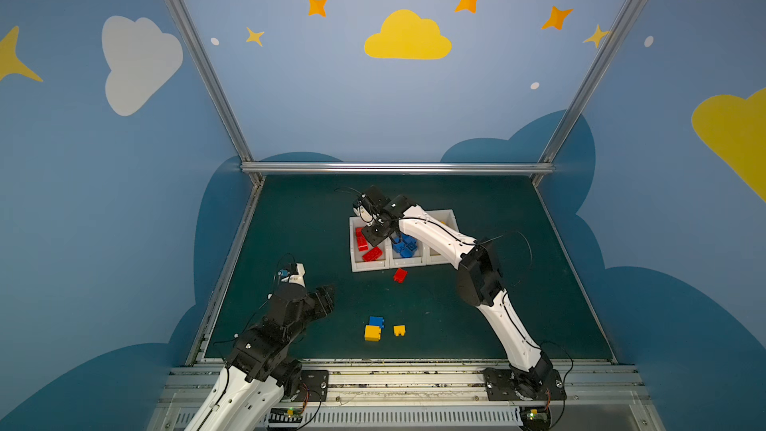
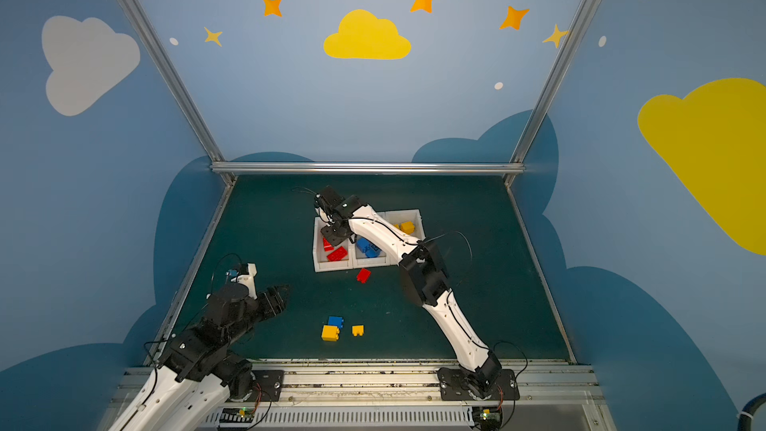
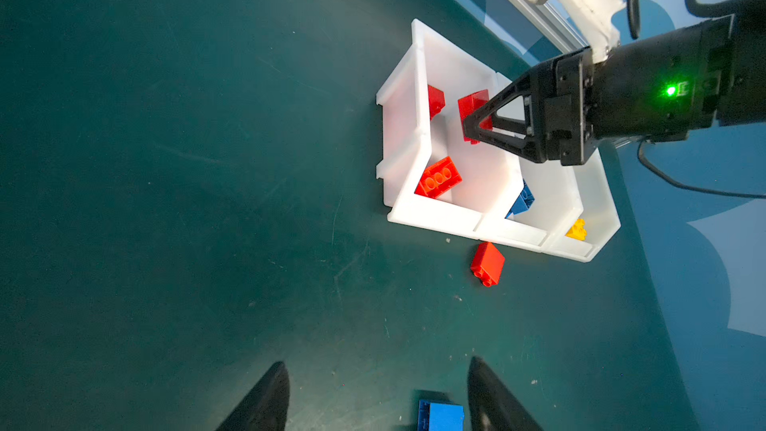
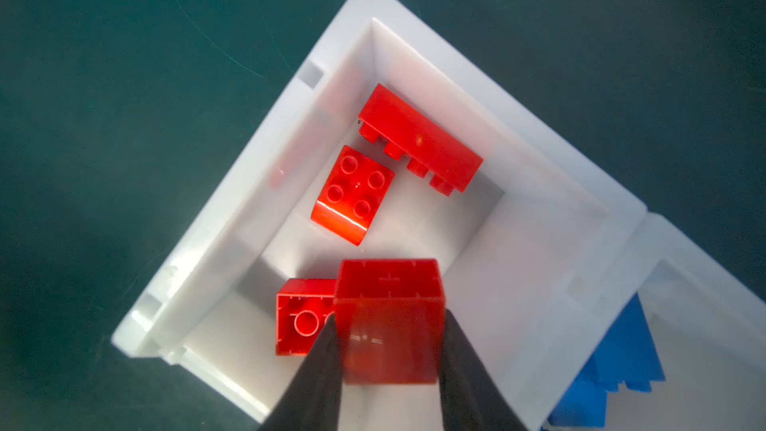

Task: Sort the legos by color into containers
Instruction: 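Carry the red brick into the nearest compartment with the right gripper and release, then withdraw the right gripper from the bin while the left gripper moves to a yellow brick, then lower the left gripper and close it on the large yellow brick, then carry the yellow brick into the end compartment with the left gripper and release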

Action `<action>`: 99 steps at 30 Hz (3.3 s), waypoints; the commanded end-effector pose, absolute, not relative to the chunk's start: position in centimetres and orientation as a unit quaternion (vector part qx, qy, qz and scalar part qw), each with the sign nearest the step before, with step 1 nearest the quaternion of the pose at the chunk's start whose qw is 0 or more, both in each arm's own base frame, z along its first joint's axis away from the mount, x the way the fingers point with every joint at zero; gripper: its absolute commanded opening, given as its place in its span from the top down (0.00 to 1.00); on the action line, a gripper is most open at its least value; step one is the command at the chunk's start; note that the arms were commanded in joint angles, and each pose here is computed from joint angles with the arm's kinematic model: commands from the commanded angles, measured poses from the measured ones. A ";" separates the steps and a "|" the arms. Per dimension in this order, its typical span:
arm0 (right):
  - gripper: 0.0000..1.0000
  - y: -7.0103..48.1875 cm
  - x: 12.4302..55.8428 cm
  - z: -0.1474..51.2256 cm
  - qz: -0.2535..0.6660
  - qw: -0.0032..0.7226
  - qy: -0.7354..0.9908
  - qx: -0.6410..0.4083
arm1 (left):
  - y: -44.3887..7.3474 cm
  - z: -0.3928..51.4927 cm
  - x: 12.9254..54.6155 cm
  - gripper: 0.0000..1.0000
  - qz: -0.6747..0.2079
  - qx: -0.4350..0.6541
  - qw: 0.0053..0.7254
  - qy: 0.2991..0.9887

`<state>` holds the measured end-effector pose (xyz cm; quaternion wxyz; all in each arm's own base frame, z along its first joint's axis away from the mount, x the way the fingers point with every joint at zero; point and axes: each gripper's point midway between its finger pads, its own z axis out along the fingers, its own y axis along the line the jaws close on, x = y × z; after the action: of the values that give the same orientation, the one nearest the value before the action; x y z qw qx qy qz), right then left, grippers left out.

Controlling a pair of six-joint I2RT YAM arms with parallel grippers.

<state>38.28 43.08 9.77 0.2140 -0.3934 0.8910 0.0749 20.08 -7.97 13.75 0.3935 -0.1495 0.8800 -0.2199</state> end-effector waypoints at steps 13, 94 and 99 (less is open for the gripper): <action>0.34 43.2 38.3 14.3 0.095 0.253 0.883 -0.384 | -8.0 12.9 19.8 0.32 -0.221 -0.152 0.383 0.884; 0.33 20.3 24.4 12.6 0.070 0.222 0.959 -0.160 | -22.5 2.8 13.1 0.58 -0.128 0.149 0.107 0.975; 0.33 19.9 24.5 13.4 0.068 0.234 0.957 -0.158 | -23.2 4.9 13.6 0.59 -0.143 0.162 0.127 0.968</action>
<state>24.76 20.87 12.62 0.2256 -0.1681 0.9567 0.0741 13.25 -22.42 2.91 0.1111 0.1459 0.9746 -0.1285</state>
